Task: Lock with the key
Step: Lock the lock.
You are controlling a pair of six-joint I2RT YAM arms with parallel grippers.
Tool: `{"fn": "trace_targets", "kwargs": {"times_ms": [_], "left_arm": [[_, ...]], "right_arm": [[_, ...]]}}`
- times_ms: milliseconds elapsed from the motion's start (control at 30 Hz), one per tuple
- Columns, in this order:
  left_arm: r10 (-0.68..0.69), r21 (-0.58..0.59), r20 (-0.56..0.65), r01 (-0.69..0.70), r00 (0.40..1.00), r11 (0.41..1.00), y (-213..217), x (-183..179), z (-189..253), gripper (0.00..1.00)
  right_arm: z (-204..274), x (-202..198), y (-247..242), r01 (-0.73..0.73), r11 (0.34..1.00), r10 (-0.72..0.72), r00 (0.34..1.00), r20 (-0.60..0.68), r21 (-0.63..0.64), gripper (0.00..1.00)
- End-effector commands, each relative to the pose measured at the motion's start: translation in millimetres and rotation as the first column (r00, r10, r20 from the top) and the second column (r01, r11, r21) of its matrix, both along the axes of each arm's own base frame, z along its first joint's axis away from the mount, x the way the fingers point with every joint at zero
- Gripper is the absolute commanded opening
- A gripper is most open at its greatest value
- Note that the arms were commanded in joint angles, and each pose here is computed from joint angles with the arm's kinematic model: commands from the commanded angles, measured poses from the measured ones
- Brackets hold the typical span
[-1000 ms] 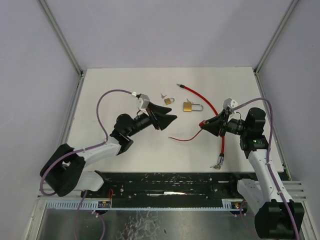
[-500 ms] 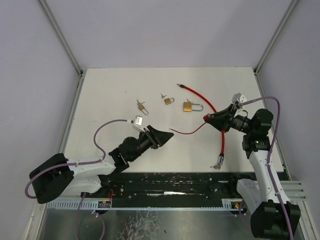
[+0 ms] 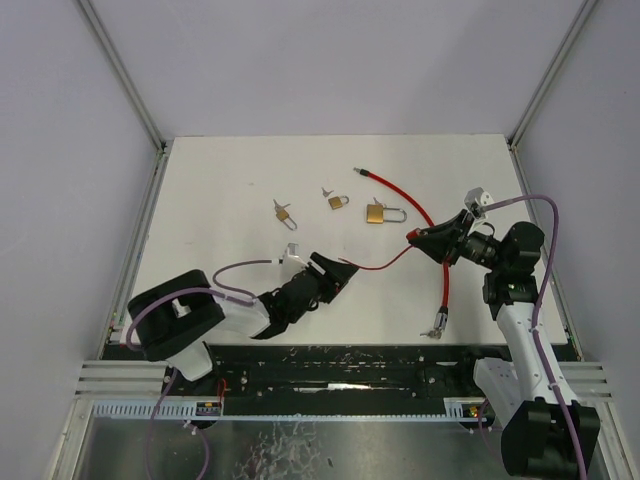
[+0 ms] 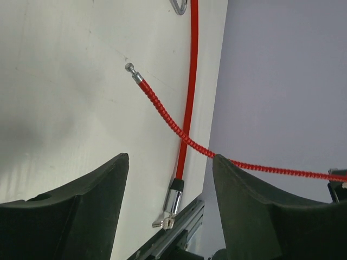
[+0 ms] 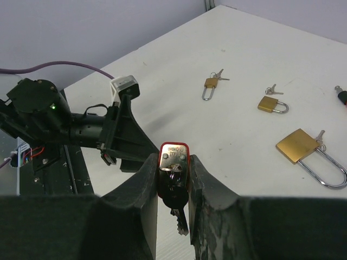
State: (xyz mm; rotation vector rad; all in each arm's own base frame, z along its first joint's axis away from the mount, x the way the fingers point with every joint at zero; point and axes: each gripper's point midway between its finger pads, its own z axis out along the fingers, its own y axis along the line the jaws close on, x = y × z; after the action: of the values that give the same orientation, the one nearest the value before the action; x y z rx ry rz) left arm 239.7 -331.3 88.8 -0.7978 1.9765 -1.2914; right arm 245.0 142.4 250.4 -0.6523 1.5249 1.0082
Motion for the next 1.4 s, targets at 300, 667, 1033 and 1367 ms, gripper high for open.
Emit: {"fn": "trace_targets", "kwargs": {"times_ms": [300,667,1033,1367], "left_arm": [[0.088,-0.201,-0.09,-0.105,0.992,0.974,-27,42,-3,0.47],[0.102,-0.253,-0.104,-0.126,0.989,0.959,-28,56,9,0.46],[0.071,-0.268,-0.013,-0.072,0.997,0.961,-36,59,30,0.02],[-0.236,0.334,0.548,0.05,0.803,0.941,-38,57,95,0.0]], "right_arm": [[9,3,-1,0.004,1.0,-0.004,0.999,0.053,0.002,0.0],[5,3,0,-0.01,1.0,0.01,0.999,0.044,0.002,0.0],[3,2,1,-0.02,1.0,0.02,0.999,0.041,-0.003,0.0],[-7,2,1,-0.046,0.998,0.046,0.999,0.007,-0.04,0.0]]}}
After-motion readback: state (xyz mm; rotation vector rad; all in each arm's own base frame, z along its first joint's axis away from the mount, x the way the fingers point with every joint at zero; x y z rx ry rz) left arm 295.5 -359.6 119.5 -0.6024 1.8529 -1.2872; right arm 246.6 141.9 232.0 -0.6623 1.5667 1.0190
